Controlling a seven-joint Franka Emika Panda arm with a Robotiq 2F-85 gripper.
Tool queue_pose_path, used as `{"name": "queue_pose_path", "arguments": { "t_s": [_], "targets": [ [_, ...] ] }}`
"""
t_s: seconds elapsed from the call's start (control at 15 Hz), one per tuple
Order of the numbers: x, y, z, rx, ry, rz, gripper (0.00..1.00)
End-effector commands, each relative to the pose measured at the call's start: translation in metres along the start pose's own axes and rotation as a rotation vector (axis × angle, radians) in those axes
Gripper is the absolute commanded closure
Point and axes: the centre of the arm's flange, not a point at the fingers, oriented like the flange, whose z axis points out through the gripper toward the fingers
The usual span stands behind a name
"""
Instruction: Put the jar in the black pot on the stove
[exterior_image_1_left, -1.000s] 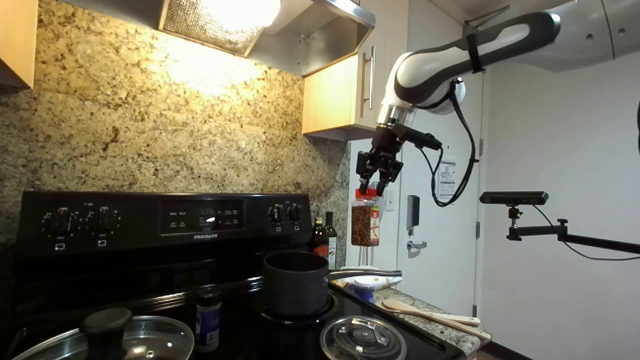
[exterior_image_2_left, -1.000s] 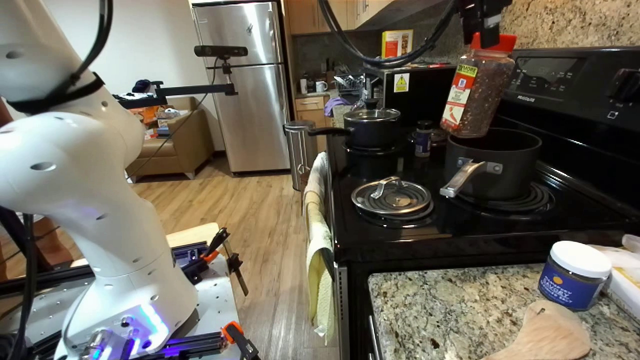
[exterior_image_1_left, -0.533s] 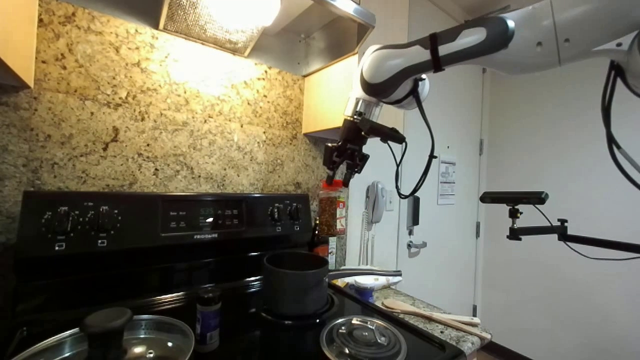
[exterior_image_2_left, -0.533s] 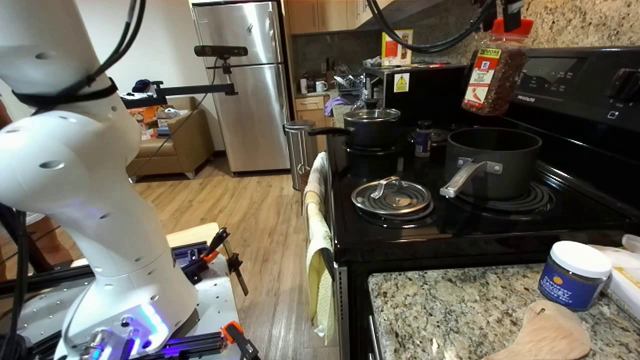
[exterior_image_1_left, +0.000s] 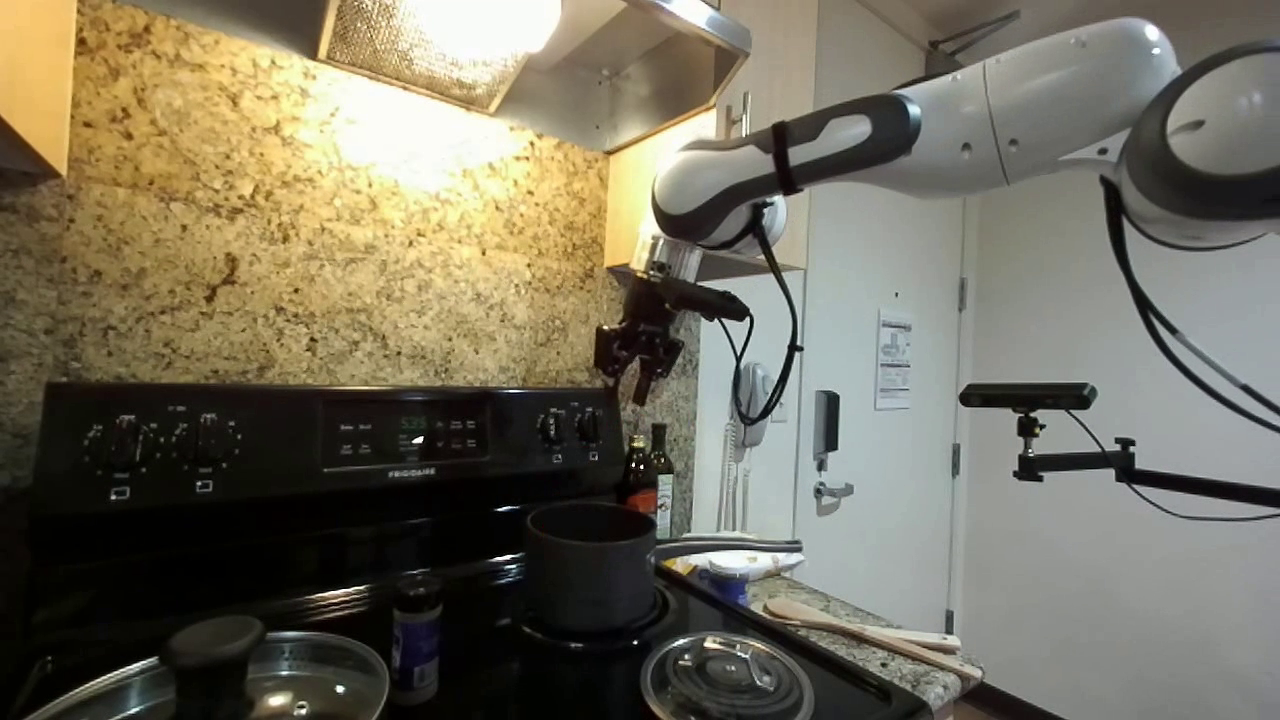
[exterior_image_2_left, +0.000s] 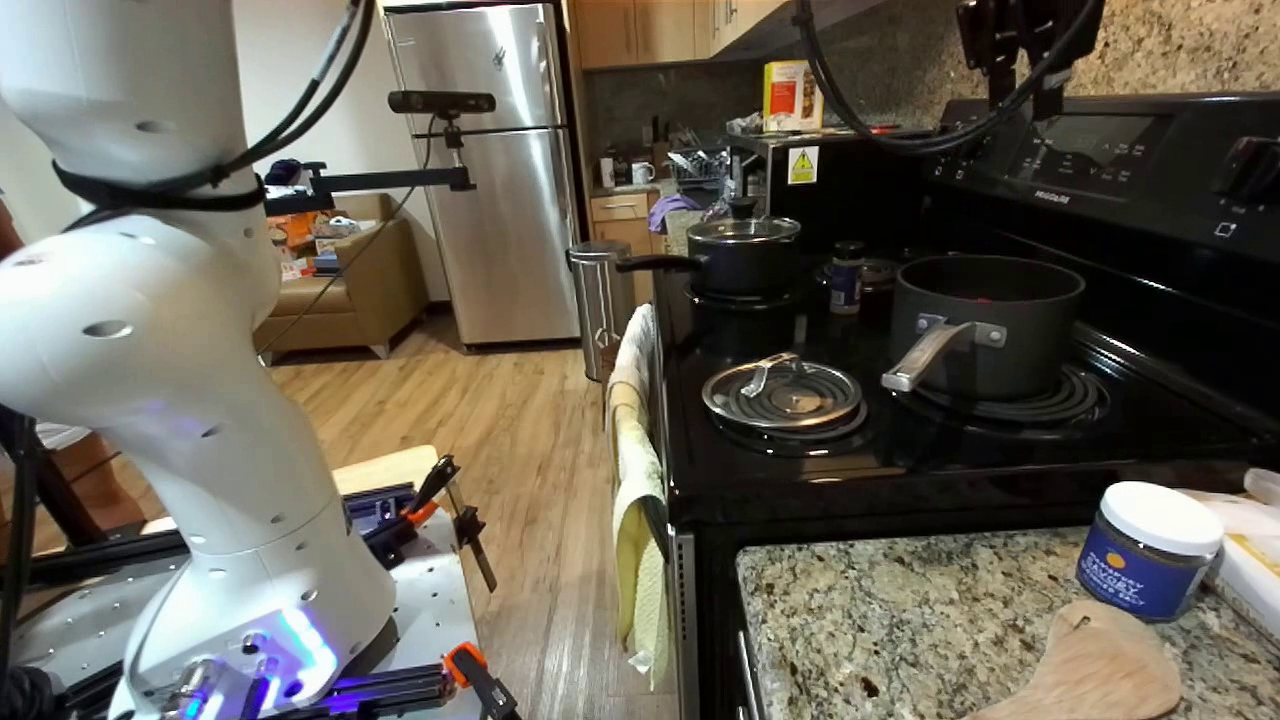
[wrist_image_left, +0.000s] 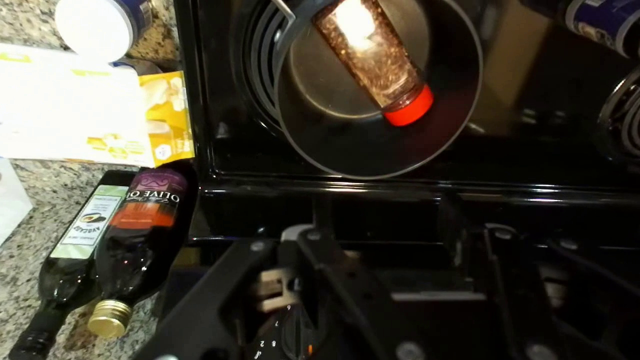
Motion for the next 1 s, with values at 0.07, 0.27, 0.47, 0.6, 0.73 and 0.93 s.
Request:
{"name": "queue_pose_path", "arguments": {
  "t_s": [0.07, 0.27, 0.47, 0.6, 0.73, 0.93],
  "targets": [
    [0.013, 0.005, 0.008, 0.01, -0.04, -0.026, 0.67],
    [0.013, 0.012, -0.001, 0.023, -0.051, -0.013, 0.67],
    [0.013, 0.023, -0.016, 0.039, -0.059, -0.001, 0.1],
    [0.011, 0.031, -0.027, 0.054, -0.069, 0.029, 0.0],
    [0.007, 0.043, -0.037, 0.032, -0.111, 0.055, 0.0],
    [-0.012, 0.063, -0.052, -0.014, -0.171, 0.073, 0.0]
  ]
}}
